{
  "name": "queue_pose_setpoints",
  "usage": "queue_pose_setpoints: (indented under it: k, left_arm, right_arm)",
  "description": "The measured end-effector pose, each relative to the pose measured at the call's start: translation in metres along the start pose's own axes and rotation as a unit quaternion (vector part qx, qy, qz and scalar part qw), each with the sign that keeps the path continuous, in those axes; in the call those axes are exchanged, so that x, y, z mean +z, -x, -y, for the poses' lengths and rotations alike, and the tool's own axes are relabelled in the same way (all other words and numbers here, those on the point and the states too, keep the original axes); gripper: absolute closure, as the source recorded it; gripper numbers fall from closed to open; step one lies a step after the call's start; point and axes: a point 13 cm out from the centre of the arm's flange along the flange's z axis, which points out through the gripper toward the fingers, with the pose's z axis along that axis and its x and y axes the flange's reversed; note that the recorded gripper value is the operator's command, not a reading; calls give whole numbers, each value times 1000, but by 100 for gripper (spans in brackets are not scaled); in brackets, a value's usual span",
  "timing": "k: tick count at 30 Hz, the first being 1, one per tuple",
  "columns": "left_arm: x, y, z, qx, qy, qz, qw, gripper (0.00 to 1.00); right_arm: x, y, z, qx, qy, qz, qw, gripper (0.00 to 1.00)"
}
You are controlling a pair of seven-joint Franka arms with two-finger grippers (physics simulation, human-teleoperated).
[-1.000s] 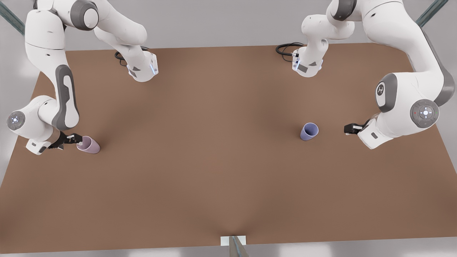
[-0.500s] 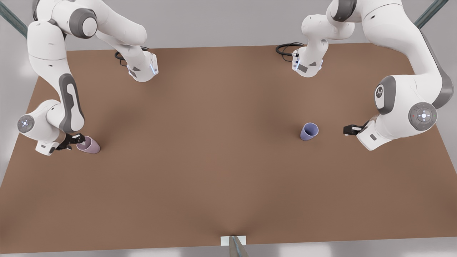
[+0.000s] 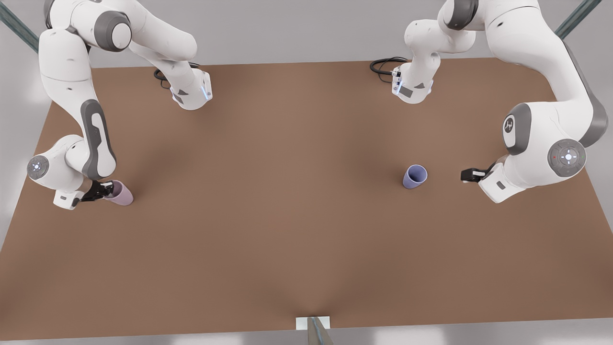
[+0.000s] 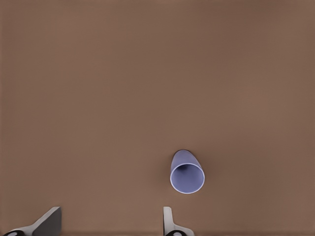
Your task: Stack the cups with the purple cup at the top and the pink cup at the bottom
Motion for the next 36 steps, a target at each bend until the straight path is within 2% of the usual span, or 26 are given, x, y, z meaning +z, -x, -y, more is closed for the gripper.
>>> queue_pose_setpoints:
  k: [3,6,11,15,18,20,24,29,30,31,32,34,36]
  left_arm:
    - [-1,0,0,0,0,0,1000,0]
    - [-1,-1,2,1,-1,0,1000,0]
    - [0,-2,6,3,-10,0,1000,0]
    - [24,-13,14,3,-31,-10,999,0]
    - [49,-23,20,4,-42,-12,999,0]
    - [82,-37,25,4,-48,-19,999,0]
    - [155,-52,36,4,-52,-16,999,0]
    - [230,-61,42,2,-47,14,999,0]
    - [236,-59,42,1,-45,26,999,0]
    - [240,-57,42,0,-44,36,998,0]
    - [242,-54,42,0,-42,47,998,0]
    - [245,-48,43,2,-39,63,997,0]
    - [249,-42,44,4,-37,73,997,0]
  right_arm:
    - [-47,41,-28,-31,-5,29,999,79]
    - [-99,114,-109,-102,-9,47,994,79]
    - [-147,232,-364,-235,-3,53,971,79]
    - [-146,318,-574,-275,-6,65,959,79]
    - [-102,372,-702,-251,11,76,965,79]
    - [-67,384,-740,-209,15,74,975,79]
    - [-37,388,-748,-102,16,61,993,79]
    - [-6,384,-742,11,13,43,999,79]
    - [2,383,-741,31,12,39,999,73]
    - [6,383,-741,49,11,38,998,52]
    - [7,383,-740,66,11,37,997,36]
    - [6,383,-739,98,12,38,994,30]
    - [3,383,-739,127,13,37,991,29]
